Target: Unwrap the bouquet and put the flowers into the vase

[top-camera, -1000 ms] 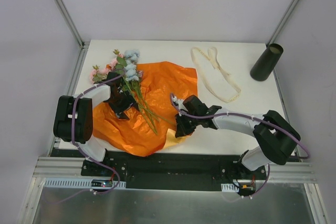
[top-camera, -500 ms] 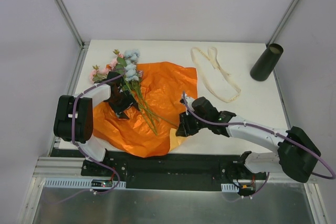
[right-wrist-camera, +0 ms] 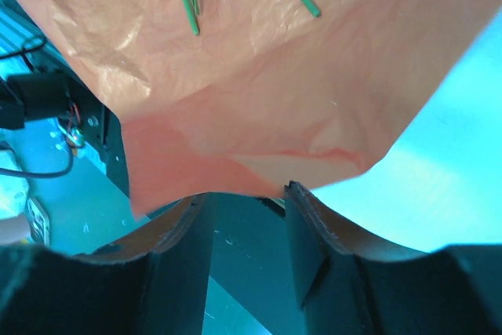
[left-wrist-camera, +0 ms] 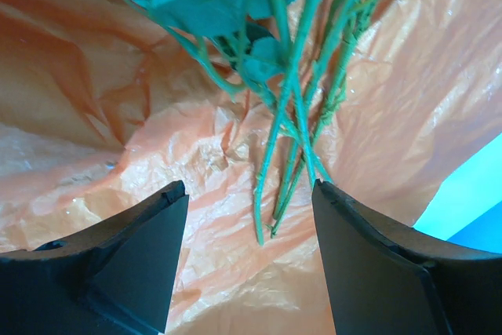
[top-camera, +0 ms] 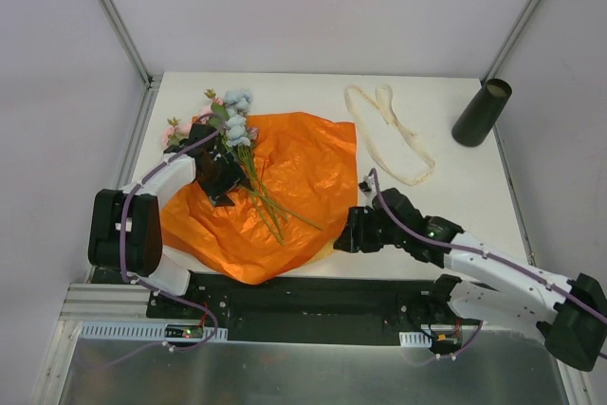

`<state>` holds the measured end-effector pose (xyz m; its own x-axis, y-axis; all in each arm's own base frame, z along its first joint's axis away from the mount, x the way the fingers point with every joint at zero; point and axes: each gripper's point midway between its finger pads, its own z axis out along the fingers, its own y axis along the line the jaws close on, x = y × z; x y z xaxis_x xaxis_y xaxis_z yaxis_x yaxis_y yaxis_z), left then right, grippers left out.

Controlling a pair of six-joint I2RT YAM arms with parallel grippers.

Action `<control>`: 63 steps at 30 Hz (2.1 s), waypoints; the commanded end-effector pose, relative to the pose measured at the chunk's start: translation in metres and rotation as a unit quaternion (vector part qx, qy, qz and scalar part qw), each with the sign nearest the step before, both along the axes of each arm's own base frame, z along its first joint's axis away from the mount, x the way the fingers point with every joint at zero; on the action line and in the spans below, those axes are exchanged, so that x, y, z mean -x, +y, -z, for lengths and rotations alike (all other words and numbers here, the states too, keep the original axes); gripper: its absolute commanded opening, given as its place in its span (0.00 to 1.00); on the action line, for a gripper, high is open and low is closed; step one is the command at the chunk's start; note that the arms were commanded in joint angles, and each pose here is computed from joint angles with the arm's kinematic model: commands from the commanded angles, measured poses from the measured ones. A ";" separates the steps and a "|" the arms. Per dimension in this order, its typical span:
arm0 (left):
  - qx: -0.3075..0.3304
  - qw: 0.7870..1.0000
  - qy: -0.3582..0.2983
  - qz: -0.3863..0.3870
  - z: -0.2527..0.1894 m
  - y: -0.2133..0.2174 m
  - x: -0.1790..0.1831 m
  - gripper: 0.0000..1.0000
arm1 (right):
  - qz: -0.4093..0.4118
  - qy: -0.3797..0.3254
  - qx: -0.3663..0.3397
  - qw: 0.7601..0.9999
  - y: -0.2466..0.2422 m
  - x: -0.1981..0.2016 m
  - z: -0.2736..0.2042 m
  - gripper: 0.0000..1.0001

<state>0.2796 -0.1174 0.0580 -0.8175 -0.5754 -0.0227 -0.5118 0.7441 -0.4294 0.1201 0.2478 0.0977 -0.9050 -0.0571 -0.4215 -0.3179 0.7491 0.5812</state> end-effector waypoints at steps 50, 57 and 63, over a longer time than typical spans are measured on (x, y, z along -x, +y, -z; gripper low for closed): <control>-0.124 0.985 -0.118 0.021 -0.044 0.024 -0.080 0.41 | 0.184 -0.110 0.004 0.977 0.000 -0.059 -0.065 0.31; -0.148 0.984 -0.098 0.018 -0.026 0.029 -0.101 0.34 | 0.183 -0.121 -0.034 0.975 0.001 -0.056 -0.084 0.31; -0.145 0.986 -0.084 0.021 -0.014 0.026 -0.108 0.31 | 0.188 -0.136 -0.038 0.972 -0.004 -0.058 -0.094 0.29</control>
<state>0.3797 -0.0919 0.0682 -0.8067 -0.5104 -0.2978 -0.4331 0.8535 -0.2897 0.1720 0.2428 0.1654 -0.7531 0.2722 -0.5989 -0.1500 0.8154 0.5592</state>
